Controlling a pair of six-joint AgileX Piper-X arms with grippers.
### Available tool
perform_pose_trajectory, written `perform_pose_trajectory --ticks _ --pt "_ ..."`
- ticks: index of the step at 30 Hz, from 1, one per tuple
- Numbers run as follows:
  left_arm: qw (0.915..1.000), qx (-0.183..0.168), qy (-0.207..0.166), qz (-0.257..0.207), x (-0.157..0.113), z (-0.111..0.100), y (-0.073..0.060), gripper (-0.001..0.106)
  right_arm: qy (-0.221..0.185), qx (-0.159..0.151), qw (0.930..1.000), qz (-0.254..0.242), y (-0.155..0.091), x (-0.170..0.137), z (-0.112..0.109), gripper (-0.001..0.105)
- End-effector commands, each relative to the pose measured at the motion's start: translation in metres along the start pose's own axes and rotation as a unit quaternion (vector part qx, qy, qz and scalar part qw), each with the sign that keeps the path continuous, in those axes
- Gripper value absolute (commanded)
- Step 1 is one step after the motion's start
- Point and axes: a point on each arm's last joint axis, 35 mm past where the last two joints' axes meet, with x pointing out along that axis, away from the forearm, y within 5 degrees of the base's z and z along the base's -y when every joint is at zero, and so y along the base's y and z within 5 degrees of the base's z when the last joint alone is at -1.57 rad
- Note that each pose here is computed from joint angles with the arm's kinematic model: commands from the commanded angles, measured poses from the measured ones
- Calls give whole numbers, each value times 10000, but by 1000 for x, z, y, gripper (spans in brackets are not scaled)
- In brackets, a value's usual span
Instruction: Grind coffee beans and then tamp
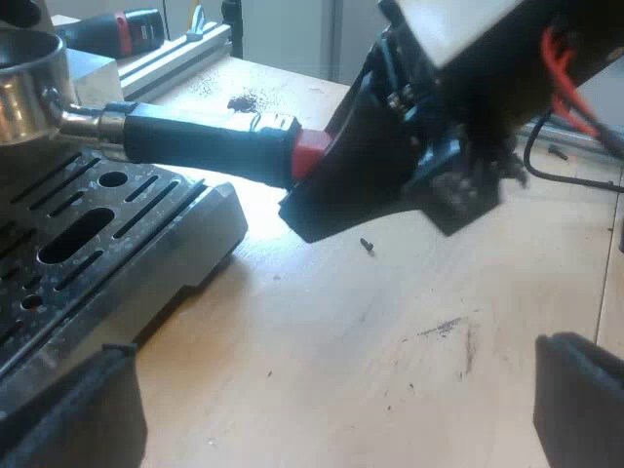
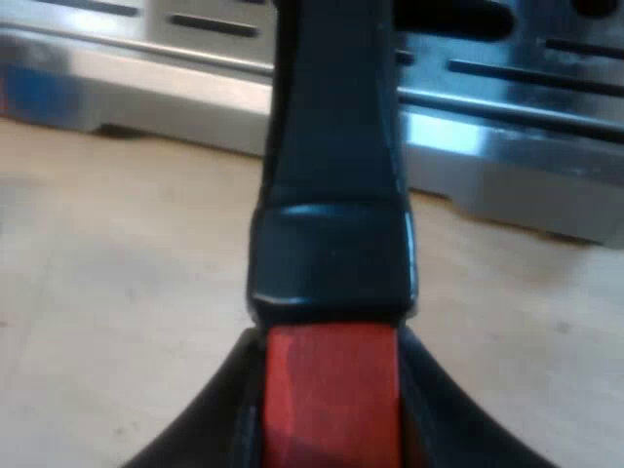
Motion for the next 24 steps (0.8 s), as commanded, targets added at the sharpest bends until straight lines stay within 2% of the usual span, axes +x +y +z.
perform_pose_trajectory --ticks 1,7,10,14,18,24 --pt "10000 -15 -51 -58 0 2 -1 82 -262 114 9996 -32 0 -9 7 0" --pt "9997 78 -175 -140 -7 19 -8 82 -95 -151 9998 27 5 -15 -1 0" --pt "9999 -110 -40 -113 -14 28 -14 82 -93 -309 9994 121 12 -20 -5 0" --pt "9994 -248 149 178 -24 35 -19 82 -115 -543 9980 295 22 -30 -11 0" --pt "9996 -134 -32 234 -36 46 -28 82 -139 -685 9971 303 26 -36 -16 0" --pt "9992 71 -347 210 -58 52 -44 82 -265 -587 9972 380 21 -45 -13 0"
